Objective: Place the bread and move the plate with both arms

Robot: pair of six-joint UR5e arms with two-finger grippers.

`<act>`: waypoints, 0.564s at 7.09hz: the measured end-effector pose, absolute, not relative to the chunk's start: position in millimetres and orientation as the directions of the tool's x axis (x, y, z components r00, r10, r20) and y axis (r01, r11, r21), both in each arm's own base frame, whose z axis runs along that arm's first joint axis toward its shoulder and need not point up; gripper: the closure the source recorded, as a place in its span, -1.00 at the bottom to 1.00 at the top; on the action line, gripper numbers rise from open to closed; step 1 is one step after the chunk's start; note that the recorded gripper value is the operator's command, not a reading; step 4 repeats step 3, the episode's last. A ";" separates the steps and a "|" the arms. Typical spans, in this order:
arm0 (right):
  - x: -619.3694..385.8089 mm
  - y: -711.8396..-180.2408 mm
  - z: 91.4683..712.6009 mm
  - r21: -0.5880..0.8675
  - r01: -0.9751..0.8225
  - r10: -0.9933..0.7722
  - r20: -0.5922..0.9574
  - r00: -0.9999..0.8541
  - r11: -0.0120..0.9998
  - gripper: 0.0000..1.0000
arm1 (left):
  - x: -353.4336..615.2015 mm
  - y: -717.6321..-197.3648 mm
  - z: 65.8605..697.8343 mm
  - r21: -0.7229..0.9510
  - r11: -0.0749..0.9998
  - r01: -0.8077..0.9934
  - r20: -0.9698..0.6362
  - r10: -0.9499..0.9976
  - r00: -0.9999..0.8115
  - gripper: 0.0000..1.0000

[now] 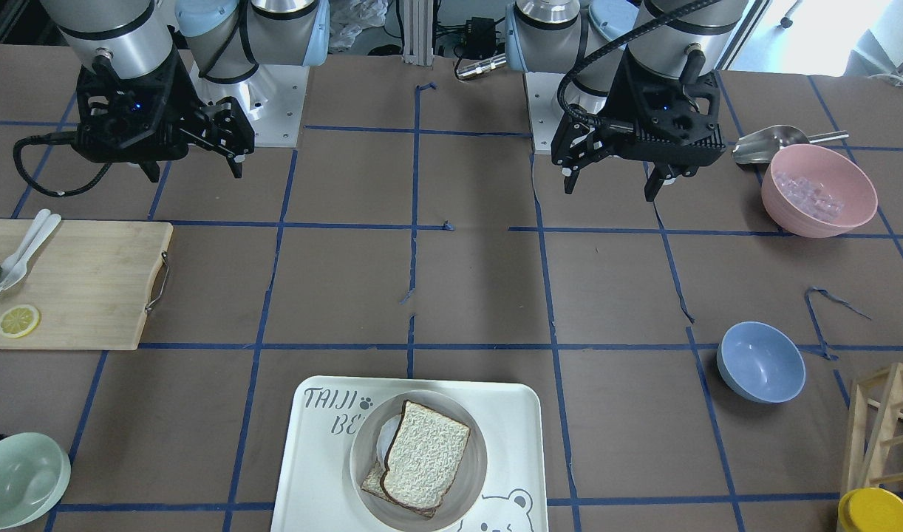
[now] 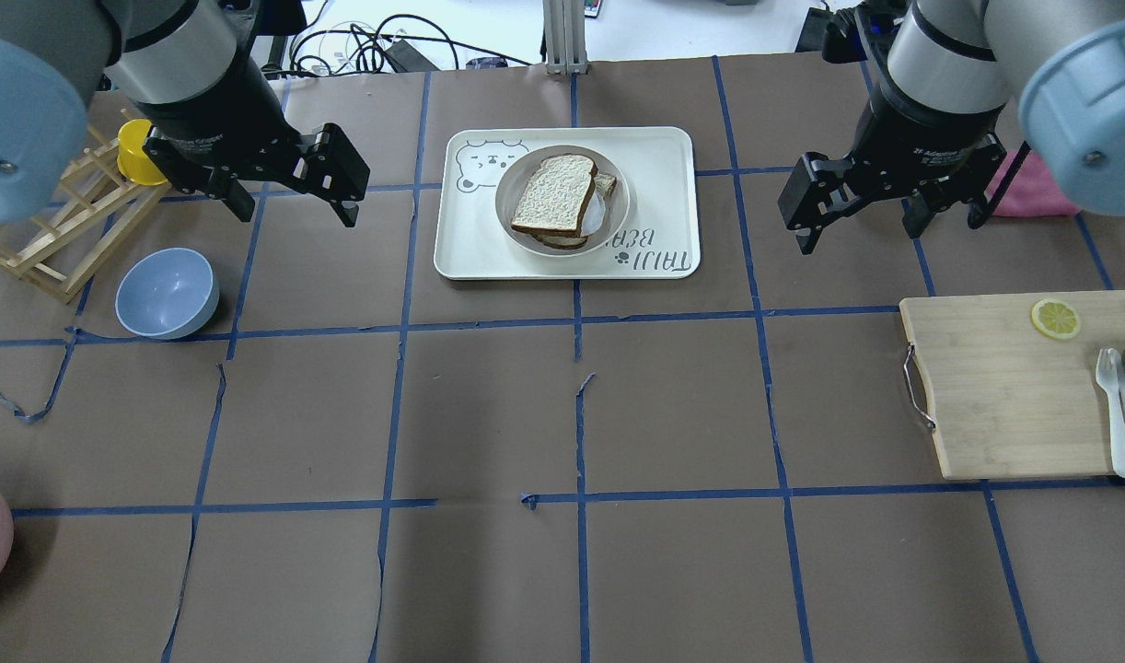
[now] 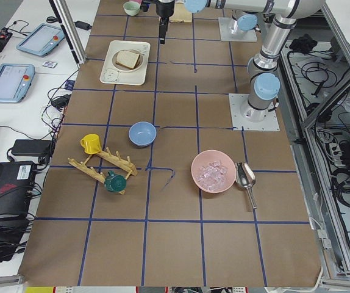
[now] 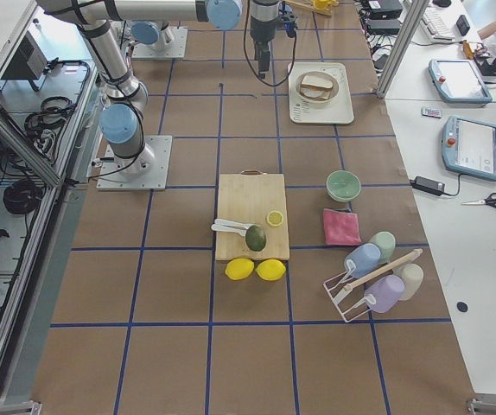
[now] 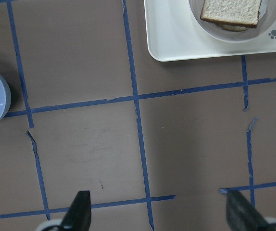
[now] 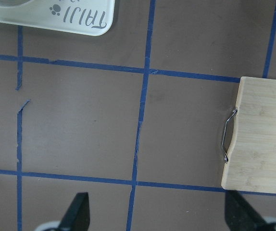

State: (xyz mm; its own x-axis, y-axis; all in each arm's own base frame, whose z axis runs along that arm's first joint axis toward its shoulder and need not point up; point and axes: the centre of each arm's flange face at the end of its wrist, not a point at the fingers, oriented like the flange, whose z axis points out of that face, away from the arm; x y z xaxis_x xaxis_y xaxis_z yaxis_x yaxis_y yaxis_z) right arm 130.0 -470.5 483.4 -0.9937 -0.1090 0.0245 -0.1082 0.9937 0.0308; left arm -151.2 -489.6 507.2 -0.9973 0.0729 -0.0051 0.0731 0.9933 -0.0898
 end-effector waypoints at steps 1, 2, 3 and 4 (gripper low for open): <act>129.9 -470.5 483.4 0.031 -0.108 -0.109 0.025 -0.994 0.994 -1.00 | -151.1 -490.4 507.7 -0.108 0.993 0.041 -0.004 0.041 -0.999 -1.00; 129.9 -470.5 483.4 0.031 -0.108 -0.109 0.026 -0.994 0.994 -1.00 | -150.9 -490.3 508.3 -0.115 0.993 0.023 -0.003 0.023 -1.000 -1.00; 129.8 -470.5 483.4 0.032 -0.108 -0.109 0.026 -0.994 0.994 -1.00 | -150.8 -489.3 508.8 -0.117 0.993 0.016 -0.004 0.016 -1.000 -1.00; 129.8 -470.5 483.4 0.032 -0.108 -0.109 0.026 -0.994 0.994 -1.00 | -150.8 -489.3 508.8 -0.117 0.993 0.016 -0.004 0.016 -1.000 -1.00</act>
